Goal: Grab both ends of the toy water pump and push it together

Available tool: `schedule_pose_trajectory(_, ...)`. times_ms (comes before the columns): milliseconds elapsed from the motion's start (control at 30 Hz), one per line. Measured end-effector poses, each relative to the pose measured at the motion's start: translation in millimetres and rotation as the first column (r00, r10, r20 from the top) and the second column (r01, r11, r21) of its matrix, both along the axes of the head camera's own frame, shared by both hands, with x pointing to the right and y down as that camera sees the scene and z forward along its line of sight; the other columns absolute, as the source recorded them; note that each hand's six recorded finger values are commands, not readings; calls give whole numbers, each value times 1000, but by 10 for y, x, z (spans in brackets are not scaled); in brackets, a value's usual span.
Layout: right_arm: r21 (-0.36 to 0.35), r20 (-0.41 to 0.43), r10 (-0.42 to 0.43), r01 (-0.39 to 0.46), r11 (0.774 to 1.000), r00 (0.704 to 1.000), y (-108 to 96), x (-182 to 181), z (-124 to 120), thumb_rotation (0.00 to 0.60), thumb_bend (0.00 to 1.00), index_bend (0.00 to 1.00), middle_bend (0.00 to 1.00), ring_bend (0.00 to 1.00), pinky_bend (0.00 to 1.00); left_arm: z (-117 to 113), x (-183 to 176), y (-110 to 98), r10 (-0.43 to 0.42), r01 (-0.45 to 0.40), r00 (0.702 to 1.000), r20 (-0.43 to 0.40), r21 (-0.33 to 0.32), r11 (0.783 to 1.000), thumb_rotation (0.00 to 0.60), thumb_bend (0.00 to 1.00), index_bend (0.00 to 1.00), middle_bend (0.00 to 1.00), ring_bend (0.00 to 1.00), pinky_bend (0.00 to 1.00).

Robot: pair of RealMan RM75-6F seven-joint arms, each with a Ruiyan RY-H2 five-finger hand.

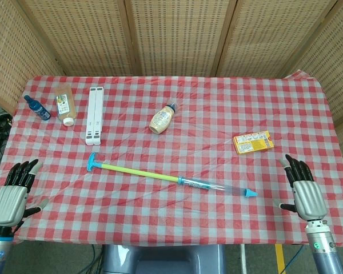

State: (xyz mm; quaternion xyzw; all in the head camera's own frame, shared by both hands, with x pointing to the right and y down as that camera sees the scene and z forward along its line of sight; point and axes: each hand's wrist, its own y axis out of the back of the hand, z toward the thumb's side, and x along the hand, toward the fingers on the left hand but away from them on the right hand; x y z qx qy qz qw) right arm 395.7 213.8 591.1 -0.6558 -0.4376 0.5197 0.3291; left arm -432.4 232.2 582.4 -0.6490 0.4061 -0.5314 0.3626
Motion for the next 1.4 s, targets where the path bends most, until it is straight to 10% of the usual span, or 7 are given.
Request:
schedule_pose_trajectory(800,-11,19,35,-35,999,999,-46,90,-20,600,211,0,0,0,0,55,69,-101,-1,0,1000,-7,-18,1000,600,214,4,2,1,0)
schedule_pose_trajectory(1100,-28,15,48,-48,998,999,-64,142,4,600,211,0,0,0,0,79,360,-630,29,-32,998,50,61,998,600,248,292,710,649,565)
schedule_pose_trajectory(1400,-49,-6,66,-67,997,998,-100,210,60,600,210,0,0,0,0,429,757,-1071,82,-76,995,55,-98,992,600,264,477,892,807,717)
